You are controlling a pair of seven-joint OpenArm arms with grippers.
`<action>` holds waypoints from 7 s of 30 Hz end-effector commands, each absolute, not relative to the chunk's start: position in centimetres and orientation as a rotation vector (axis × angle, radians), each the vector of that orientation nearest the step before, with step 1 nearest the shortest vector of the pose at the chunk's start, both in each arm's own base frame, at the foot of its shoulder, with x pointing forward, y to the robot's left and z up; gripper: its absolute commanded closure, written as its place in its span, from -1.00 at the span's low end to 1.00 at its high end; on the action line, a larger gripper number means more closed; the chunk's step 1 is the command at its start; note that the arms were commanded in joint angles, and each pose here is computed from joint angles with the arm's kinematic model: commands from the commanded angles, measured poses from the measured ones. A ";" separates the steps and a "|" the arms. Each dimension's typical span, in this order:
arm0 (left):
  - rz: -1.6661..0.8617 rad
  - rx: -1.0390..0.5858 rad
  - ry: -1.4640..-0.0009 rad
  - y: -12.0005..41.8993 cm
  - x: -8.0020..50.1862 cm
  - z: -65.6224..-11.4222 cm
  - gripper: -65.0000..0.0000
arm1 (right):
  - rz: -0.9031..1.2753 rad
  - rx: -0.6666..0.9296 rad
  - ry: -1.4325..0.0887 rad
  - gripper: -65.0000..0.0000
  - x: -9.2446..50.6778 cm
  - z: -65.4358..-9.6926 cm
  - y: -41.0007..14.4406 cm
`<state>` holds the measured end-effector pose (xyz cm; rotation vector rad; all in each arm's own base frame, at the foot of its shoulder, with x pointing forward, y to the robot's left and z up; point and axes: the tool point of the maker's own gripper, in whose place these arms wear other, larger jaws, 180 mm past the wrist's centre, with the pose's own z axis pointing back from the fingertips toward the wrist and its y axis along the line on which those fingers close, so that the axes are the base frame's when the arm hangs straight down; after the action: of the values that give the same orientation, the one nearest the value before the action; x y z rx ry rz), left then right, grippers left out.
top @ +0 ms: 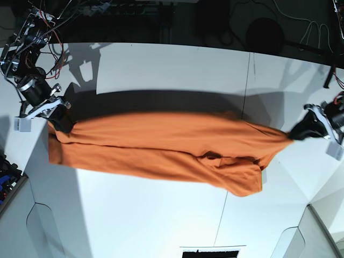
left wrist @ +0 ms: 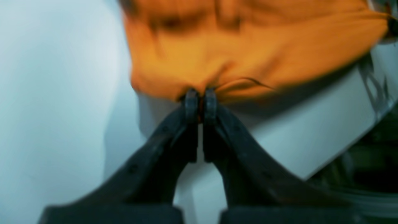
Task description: Layout the t-shirt on the table in an organized manner, then fold the t-shirt properly
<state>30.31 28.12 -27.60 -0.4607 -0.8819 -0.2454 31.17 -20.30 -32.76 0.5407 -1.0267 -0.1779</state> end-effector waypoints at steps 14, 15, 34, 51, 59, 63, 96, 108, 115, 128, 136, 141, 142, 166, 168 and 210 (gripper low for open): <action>-0.482 -0.341 -0.891 24.0 34.7 -29.0 1.00 | -0.162 0.525 -1.080 1.00 37.6 -31.7 -20.1; -0.482 -0.350 -0.872 23.5 34.8 -30.0 1.00 | -0.153 0.538 -1.059 0.94 37.6 -32.3 -19.5; -0.428 -0.466 -0.981 22.1 34.6 -26.4 0.28 | -0.207 0.536 -0.970 0.15 34.4 -35.6 -20.2; -0.634 -0.237 -0.901 14.3 32.9 -35.0 0.27 | -0.222 0.532 -0.972 0.15 33.8 -36.1 -20.4; -0.631 -0.221 -0.935 13.2 33.7 -34.7 0.27 | -0.222 0.532 -0.973 0.15 33.8 -36.0 -20.4; -0.625 -0.235 -0.958 12.5 34.3 -34.2 0.27 | -0.219 0.527 -0.965 0.15 33.7 -36.2 -20.4; -0.728 -0.129 -0.913 11.1 35.1 -37.1 1.00 | -0.220 0.526 -0.970 0.15 33.8 -36.1 -20.4; -0.781 -0.153 -0.916 10.9 34.3 -32.9 1.00 | -0.205 0.572 -0.948 0.15 33.4 -36.0 -19.8; -0.812 -0.166 -0.887 11.7 33.5 -32.6 1.00 | -0.208 0.557 -0.971 0.15 30.7 -34.6 -21.1; -0.809 -0.208 -0.899 11.1 33.3 -32.0 1.00 | -0.262 0.314 -0.963 -0.06 27.0 -36.1 -27.1; -0.818 -0.211 -0.898 11.0 33.2 -32.0 1.00 | -0.162 0.235 -0.881 -0.06 27.4 -38.8 -28.9; -0.818 -0.212 -0.899 10.9 33.2 -32.0 1.00 | -0.109 0.304 -0.859 -0.06 28.1 -40.1 -26.0; -0.818 -0.212 -0.899 10.9 33.2 -32.0 1.00 | -0.093 0.313 -0.858 -0.06 28.4 -40.1 -25.4; -0.939 -0.226 -0.864 11.6 30.7 -30.9 1.00 | -0.094 0.392 -0.978 1.00 31.8 -33.7 -25.1; -0.976 -0.202 -0.874 12.0 29.9 -29.9 1.00 | -0.099 0.396 -1.029 1.00 31.6 -31.4 -26.0; -0.921 -0.508 -0.796 9.6 19.8 -29.8 0.35 | -0.107 0.317 -1.113 0.02 32.2 -29.1 -28.3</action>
<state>19.54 9.88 -30.71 -0.4931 -0.7619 -0.9100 31.44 -27.87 -30.98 0.3214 -1.0466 -0.1220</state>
